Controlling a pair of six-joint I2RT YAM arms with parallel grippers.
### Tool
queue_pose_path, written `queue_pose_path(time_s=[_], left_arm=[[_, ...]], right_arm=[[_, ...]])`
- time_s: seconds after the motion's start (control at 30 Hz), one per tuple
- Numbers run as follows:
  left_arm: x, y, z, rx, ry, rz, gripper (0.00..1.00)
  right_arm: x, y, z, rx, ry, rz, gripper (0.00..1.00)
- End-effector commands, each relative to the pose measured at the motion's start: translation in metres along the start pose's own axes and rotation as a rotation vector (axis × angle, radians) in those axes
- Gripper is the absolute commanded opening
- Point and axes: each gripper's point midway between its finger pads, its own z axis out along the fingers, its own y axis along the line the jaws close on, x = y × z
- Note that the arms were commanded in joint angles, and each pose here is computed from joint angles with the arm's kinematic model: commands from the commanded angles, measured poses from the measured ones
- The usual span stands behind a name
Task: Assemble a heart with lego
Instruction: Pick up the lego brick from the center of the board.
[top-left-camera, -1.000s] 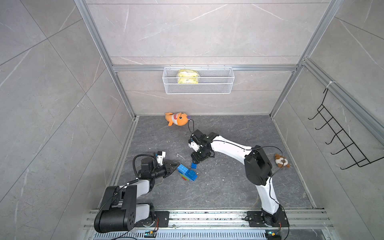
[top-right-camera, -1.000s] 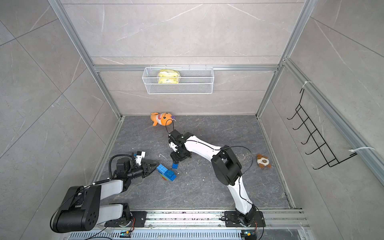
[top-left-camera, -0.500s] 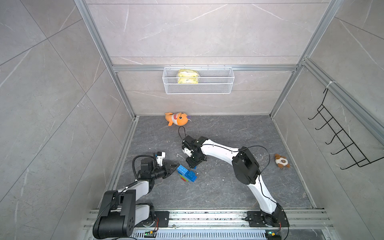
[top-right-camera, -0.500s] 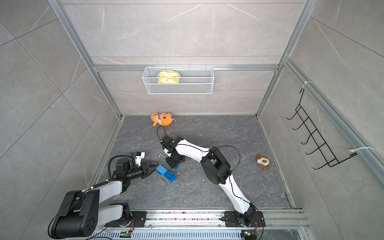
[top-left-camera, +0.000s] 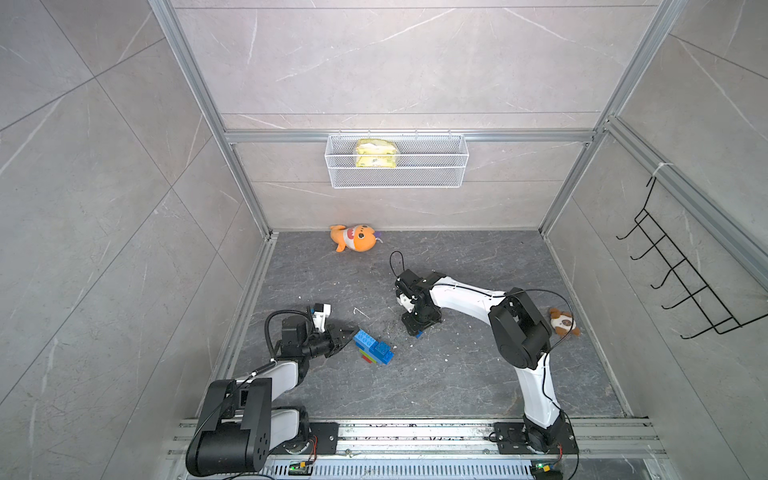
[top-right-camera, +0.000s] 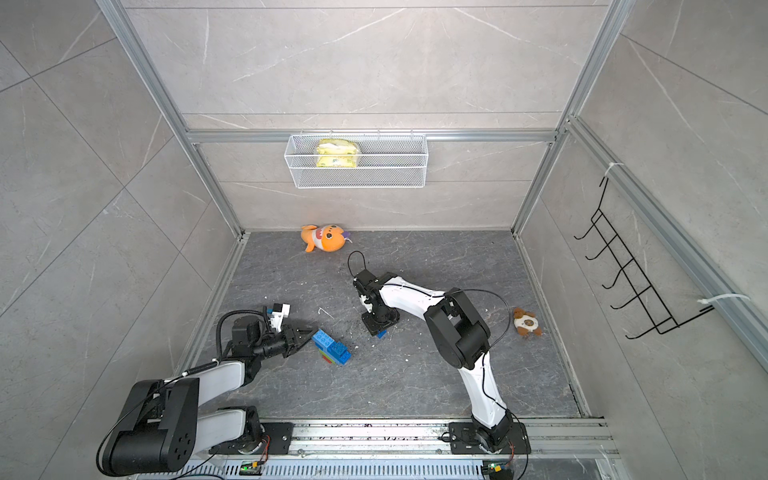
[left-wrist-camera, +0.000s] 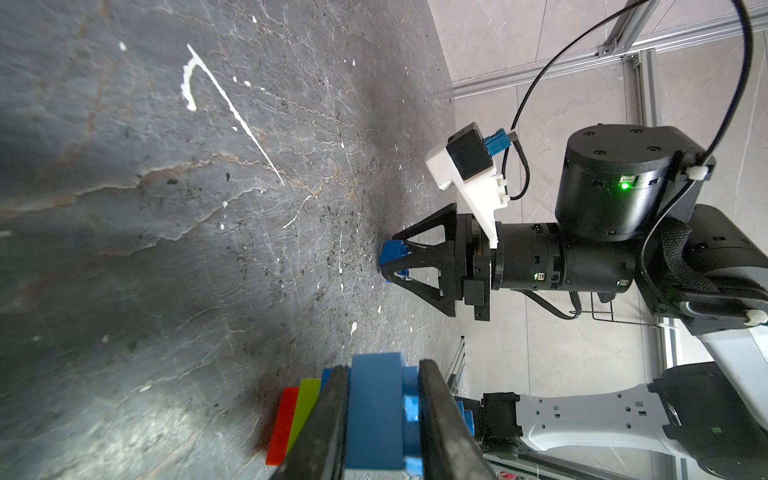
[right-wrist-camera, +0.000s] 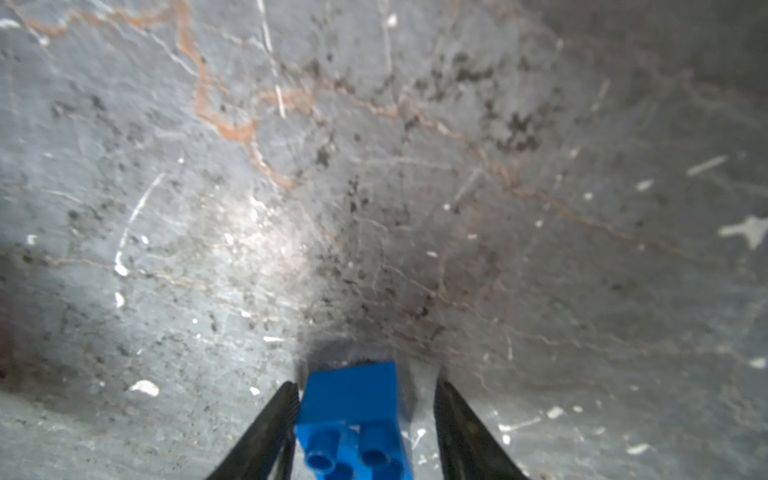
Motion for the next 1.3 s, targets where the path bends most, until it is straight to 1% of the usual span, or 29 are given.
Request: queue_pose_path(time_s=[0.0, 0.13, 0.3, 0.4, 0.67, 0.8, 0.9, 1.0, 1.07, 1.17, 1.27], left_arm=[[-0.002, 0.008, 0.002, -0.030, -0.005, 0.006, 0.11], [-0.002, 0.007, 0.002, -0.028, -0.005, 0.008, 0.11], [-0.001, 0.008, 0.002, -0.030, -0.008, 0.009, 0.11], [-0.002, 0.008, 0.002, -0.030, -0.009, 0.009, 0.11], [-0.001, 0.007, 0.002, -0.029, -0.007, 0.011, 0.11], [-0.001, 0.009, 0.002, -0.032, -0.006, 0.008, 0.11], [-0.001, 0.009, 0.002, -0.033, -0.008, 0.009, 0.11], [-0.001, 0.008, 0.002, -0.032, -0.008, 0.009, 0.11], [-0.001, 0.009, 0.002, -0.032, -0.008, 0.008, 0.11], [-0.001, 0.009, 0.001, -0.032, -0.009, 0.010, 0.11], [0.000, 0.009, 0.001, -0.031, -0.008, 0.010, 0.11]], right_arm=[[-0.006, 0.007, -0.011, -0.008, -0.049, 0.001, 0.56], [-0.004, 0.006, -0.014, -0.005, -0.050, 0.000, 0.55], [-0.004, 0.005, -0.023, 0.003, -0.062, -0.004, 0.49], [-0.003, 0.003, -0.023, 0.011, -0.055, -0.003, 0.46], [0.007, -0.003, -0.012, 0.044, -0.008, -0.014, 0.46], [0.011, -0.004, -0.010, 0.047, 0.004, -0.021, 0.44], [0.010, -0.004, -0.011, 0.043, -0.003, -0.020, 0.39], [0.009, -0.003, -0.011, 0.043, -0.003, -0.021, 0.37], [0.009, -0.003, -0.013, 0.042, -0.008, -0.021, 0.33], [0.007, -0.001, -0.021, 0.030, -0.030, -0.024, 0.31], [-0.002, 0.008, -0.044, -0.015, -0.088, -0.036, 0.30]])
